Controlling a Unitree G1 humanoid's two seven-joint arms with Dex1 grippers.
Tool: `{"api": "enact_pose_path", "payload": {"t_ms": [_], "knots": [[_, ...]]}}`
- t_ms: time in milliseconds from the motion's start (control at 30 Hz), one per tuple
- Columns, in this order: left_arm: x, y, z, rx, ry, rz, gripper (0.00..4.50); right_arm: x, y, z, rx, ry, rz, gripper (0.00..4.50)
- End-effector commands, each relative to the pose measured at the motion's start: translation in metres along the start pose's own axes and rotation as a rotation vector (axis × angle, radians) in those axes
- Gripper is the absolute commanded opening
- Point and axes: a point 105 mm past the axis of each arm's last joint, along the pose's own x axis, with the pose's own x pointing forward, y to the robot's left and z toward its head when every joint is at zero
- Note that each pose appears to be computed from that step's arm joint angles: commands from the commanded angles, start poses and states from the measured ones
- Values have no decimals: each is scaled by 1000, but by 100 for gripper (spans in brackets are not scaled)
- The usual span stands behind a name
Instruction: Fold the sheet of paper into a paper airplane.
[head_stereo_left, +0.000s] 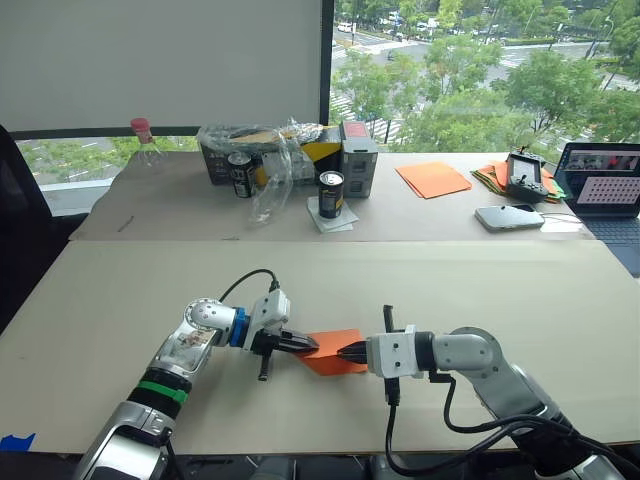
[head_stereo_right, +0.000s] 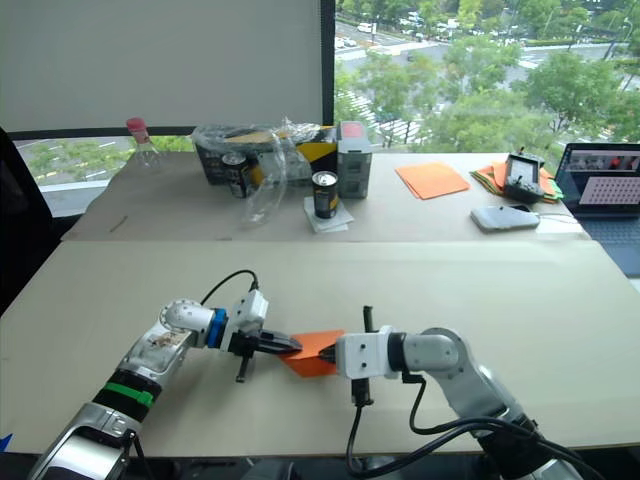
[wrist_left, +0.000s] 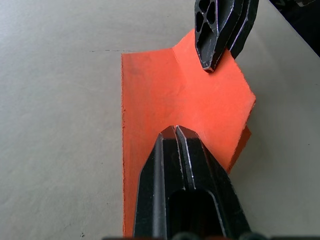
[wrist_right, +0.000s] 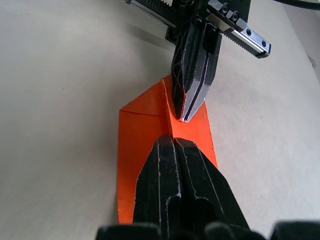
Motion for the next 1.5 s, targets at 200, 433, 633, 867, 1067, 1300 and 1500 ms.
{"api": "enact_pose_path", "payload": {"t_ms": [200, 433, 633, 867, 1067, 1300, 1500], "knots": [[1, -11, -21, -45, 61, -47, 0, -22, -4, 1, -67, 39, 32, 259], [-2, -10, -20, -47, 54, -34, 0, -24, -6, -7, -88, 46, 28, 259], [-4, -10, -20, -45, 54, -30, 0, -22, -10, -14, -81, 47, 22, 236], [-12, 3, -11, -34, 28, 14, 0, -18, -6, -11, -27, -3, 58, 6], [-14, 4, -7, -54, 6, 17, 0, -12, 11, 0, 127, -77, 90, 6], [-11, -4, -9, -76, -2, -19, 0, -7, 19, 1, 239, -71, 99, 6], [-7, -9, -9, -68, 17, -40, 0, -14, 11, -20, 510, -66, 72, 6]]}}
